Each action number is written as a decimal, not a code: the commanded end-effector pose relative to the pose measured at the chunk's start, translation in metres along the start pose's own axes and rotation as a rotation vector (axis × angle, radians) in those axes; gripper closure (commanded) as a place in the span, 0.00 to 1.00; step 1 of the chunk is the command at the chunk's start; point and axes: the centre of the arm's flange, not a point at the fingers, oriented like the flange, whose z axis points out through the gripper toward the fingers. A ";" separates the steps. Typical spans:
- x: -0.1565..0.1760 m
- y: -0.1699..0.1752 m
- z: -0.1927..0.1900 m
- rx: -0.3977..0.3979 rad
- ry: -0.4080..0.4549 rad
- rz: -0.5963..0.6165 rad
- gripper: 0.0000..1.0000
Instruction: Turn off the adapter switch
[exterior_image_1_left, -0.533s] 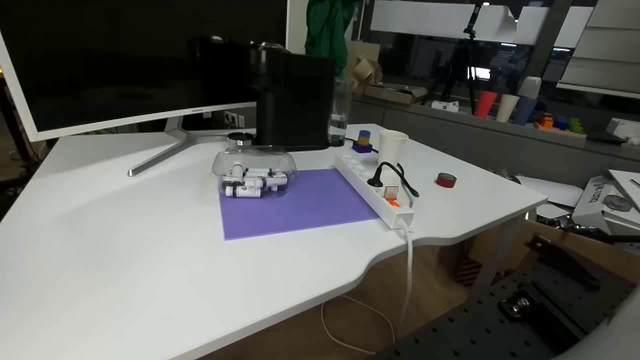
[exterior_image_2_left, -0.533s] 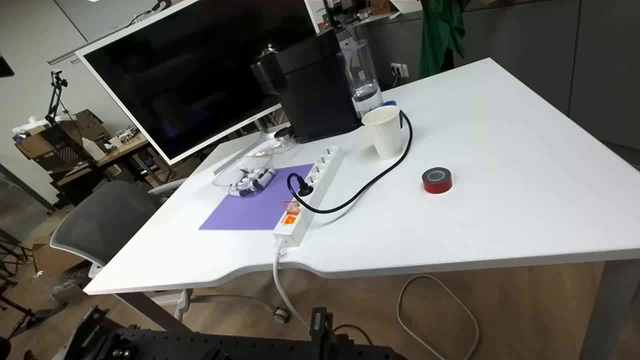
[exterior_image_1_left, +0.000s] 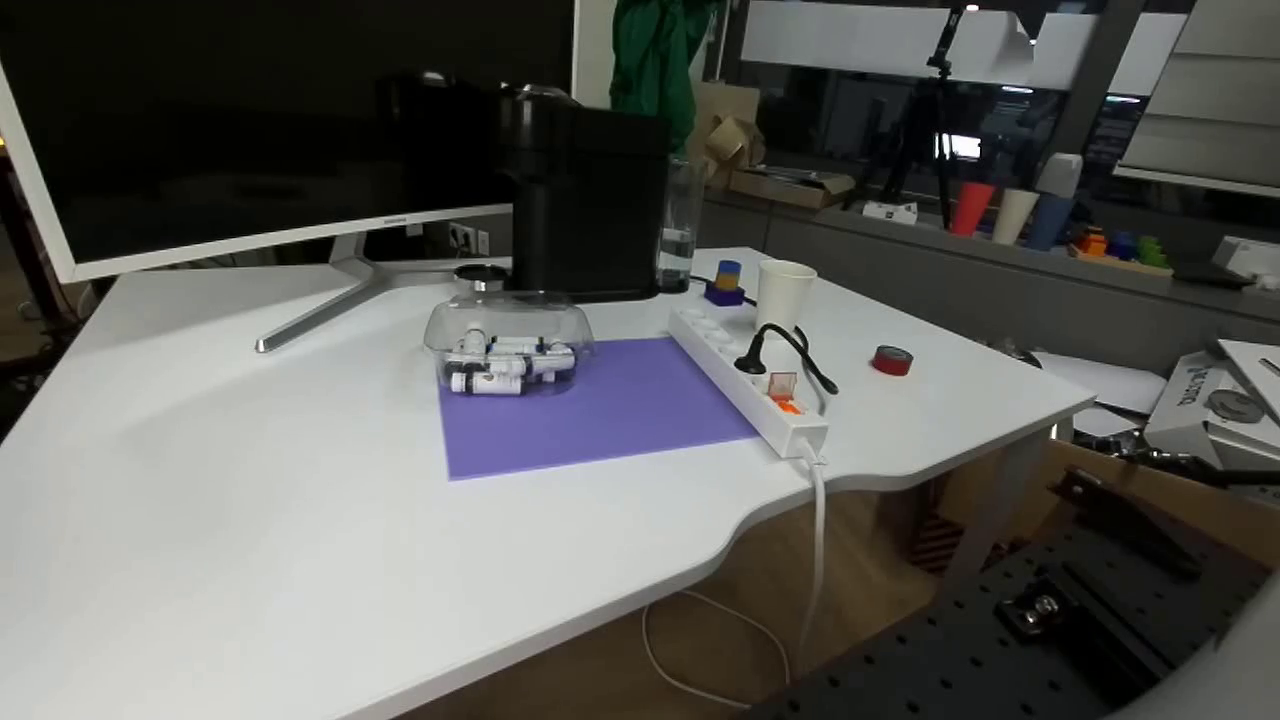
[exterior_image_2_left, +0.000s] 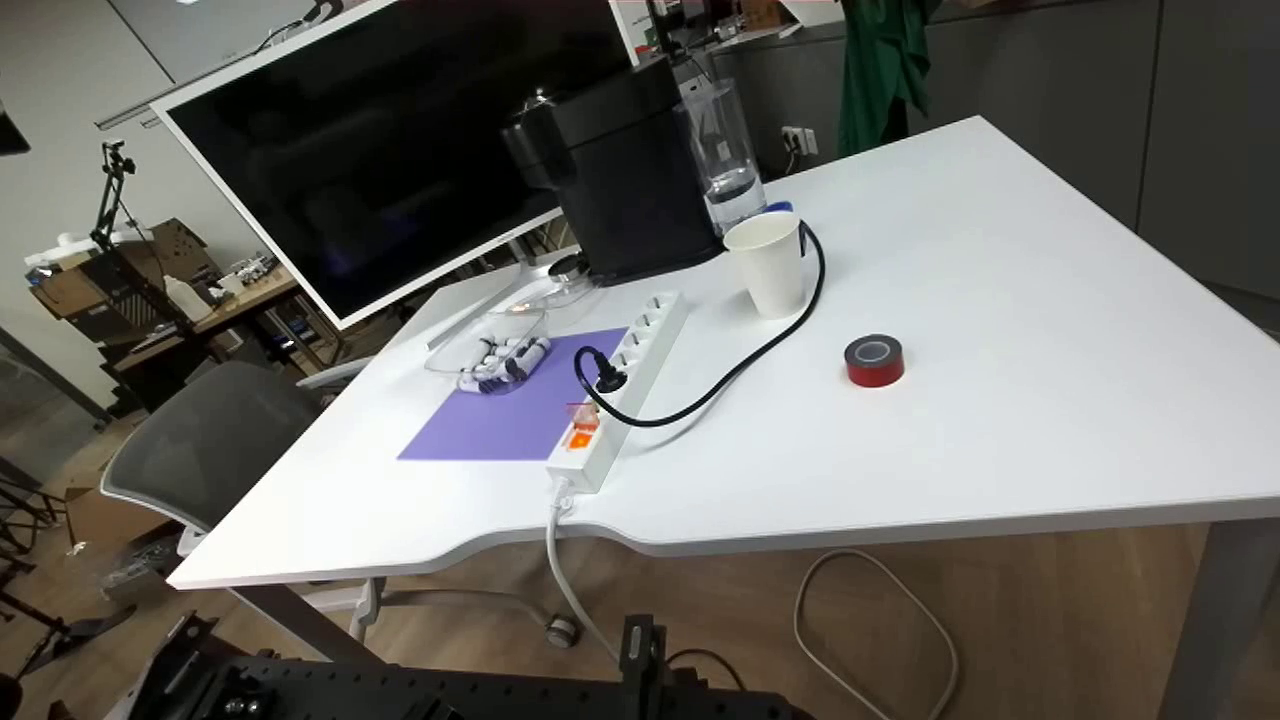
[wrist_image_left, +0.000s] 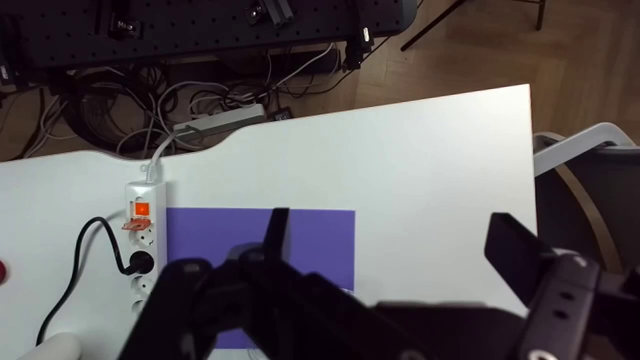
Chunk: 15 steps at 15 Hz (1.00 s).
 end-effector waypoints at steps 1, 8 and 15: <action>0.000 0.000 0.000 0.000 0.000 0.000 0.00; 0.015 0.022 0.043 -0.061 0.075 0.063 0.00; 0.044 0.093 0.146 -0.045 0.181 0.202 0.00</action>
